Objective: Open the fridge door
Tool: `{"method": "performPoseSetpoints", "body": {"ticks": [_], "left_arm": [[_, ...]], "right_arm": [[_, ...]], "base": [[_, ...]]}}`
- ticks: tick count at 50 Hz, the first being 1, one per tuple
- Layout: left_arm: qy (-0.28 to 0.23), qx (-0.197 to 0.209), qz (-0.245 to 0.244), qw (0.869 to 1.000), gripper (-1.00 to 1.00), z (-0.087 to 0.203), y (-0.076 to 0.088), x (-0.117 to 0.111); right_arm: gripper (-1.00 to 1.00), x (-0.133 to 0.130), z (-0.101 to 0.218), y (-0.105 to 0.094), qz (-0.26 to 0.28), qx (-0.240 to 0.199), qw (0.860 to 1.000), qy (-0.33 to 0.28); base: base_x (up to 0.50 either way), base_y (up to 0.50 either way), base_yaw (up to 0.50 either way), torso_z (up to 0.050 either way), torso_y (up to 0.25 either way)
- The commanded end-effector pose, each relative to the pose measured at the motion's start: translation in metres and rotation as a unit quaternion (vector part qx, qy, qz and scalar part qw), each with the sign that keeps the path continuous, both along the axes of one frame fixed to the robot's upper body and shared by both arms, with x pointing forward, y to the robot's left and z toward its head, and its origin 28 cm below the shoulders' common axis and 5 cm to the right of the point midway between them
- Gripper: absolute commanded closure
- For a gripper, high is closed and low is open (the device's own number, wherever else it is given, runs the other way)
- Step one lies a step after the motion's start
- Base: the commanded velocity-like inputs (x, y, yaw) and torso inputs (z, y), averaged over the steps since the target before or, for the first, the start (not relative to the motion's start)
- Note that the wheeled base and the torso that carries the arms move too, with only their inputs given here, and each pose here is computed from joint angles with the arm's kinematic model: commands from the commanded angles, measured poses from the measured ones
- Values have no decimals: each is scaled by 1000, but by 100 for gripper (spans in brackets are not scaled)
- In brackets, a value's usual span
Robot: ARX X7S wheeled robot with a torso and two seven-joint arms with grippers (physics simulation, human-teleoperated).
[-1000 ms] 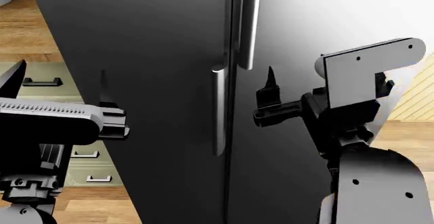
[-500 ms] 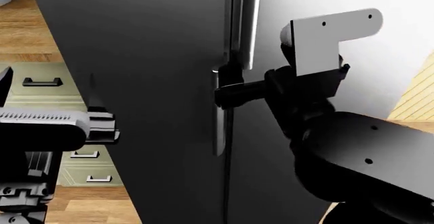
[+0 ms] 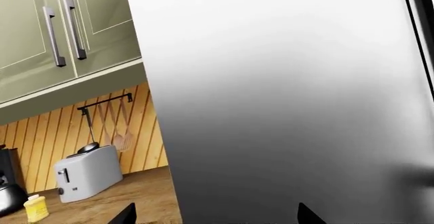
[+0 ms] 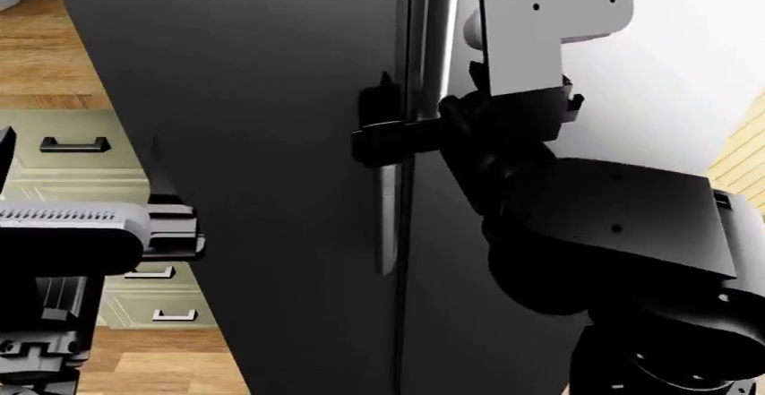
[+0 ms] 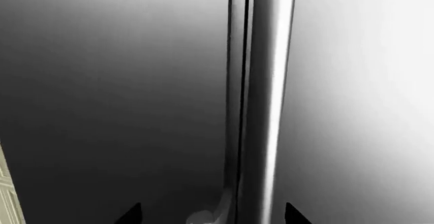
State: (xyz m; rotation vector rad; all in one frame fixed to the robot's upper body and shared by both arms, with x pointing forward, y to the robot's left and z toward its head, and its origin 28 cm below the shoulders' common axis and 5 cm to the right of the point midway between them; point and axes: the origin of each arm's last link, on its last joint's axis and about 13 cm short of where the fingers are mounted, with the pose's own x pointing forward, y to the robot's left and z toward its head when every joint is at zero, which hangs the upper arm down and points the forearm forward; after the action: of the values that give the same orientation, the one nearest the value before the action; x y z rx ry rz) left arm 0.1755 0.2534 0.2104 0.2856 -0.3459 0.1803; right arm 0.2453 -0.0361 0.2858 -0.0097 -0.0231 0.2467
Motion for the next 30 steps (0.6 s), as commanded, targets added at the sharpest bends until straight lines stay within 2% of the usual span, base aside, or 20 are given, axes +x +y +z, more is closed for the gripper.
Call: {"method": "performPoseSetpoints", "body": {"ticks": [1, 13, 30], "left_arm": [[1, -1, 0, 1000, -100, -2, 0, 0], [3, -3, 1, 1000, -100, -4, 0, -1], [6, -4, 2, 1000, -100, -5, 1, 0]], "right_arm": [[-100, 19, 3, 6, -14, 2, 1000, 13], [-100, 35, 8, 4, -41, 10, 999, 16], [-100, 65, 2, 4, -50, 16, 998, 45]], "base": [[0, 0, 0, 0, 0], [0, 0, 0, 0, 0], [0, 0, 0, 0, 0]]}}
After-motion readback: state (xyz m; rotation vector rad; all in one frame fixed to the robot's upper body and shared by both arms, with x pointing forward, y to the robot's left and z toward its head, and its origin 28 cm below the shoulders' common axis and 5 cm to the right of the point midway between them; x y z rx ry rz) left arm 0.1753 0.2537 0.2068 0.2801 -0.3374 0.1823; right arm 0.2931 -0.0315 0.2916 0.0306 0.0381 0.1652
